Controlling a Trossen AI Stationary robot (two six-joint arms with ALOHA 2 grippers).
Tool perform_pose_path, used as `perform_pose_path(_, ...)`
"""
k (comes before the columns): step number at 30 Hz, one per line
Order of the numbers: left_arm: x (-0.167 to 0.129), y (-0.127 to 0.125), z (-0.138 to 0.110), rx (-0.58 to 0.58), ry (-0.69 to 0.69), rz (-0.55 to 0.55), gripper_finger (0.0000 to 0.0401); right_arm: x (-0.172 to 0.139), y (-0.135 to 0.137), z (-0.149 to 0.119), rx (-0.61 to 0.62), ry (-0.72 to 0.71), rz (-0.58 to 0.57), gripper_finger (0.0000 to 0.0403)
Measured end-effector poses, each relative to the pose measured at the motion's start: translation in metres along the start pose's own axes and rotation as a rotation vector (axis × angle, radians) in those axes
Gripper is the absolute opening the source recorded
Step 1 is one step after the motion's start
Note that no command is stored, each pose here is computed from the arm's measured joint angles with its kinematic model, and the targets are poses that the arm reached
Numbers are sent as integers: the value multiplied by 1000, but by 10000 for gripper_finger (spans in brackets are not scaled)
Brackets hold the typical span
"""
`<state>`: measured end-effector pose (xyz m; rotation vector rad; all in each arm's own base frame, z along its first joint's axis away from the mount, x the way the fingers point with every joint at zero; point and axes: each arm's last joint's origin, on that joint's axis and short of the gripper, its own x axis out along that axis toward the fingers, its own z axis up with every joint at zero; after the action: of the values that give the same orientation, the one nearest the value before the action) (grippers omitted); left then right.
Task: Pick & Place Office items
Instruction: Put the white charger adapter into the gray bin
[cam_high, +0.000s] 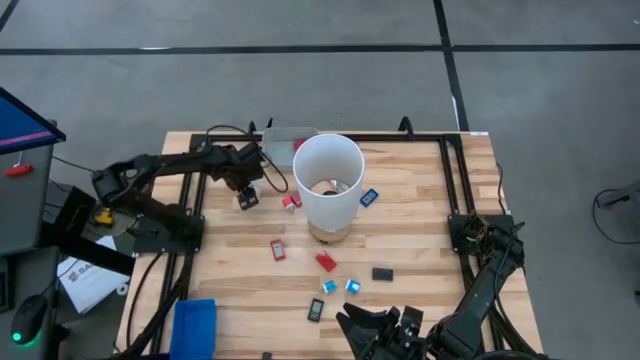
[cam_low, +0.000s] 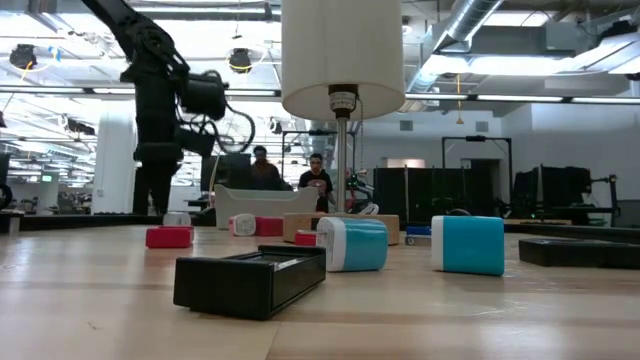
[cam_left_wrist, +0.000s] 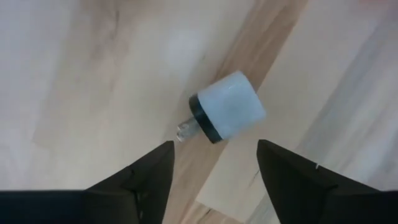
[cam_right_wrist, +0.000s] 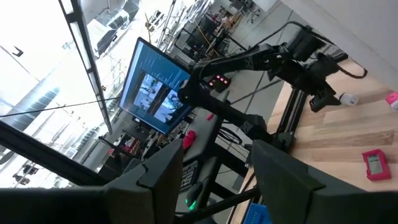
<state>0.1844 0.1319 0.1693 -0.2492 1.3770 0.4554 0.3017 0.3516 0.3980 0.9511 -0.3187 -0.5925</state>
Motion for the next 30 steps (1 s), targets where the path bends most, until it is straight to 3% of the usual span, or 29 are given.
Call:
perform_pose_path(7,-27,-6,-1,181,-176,-80,276,0,0,0,0,0,0,184)
perform_pose_path(12,-26,-22,-3,477,-149,-125,282,0,0,0,0,0,0,184)
perform_pose_path(16,-23,-27,0,635,-141,-56,281,0,0,0,5,0,0,184)
perform_pose_path(25,7,-27,11,743,-22,63,270,-2,0,0,5,4,3,184)
perform_pose_path(30,23,-27,14,750,27,50,252,-6,1,0,7,10,7,184)
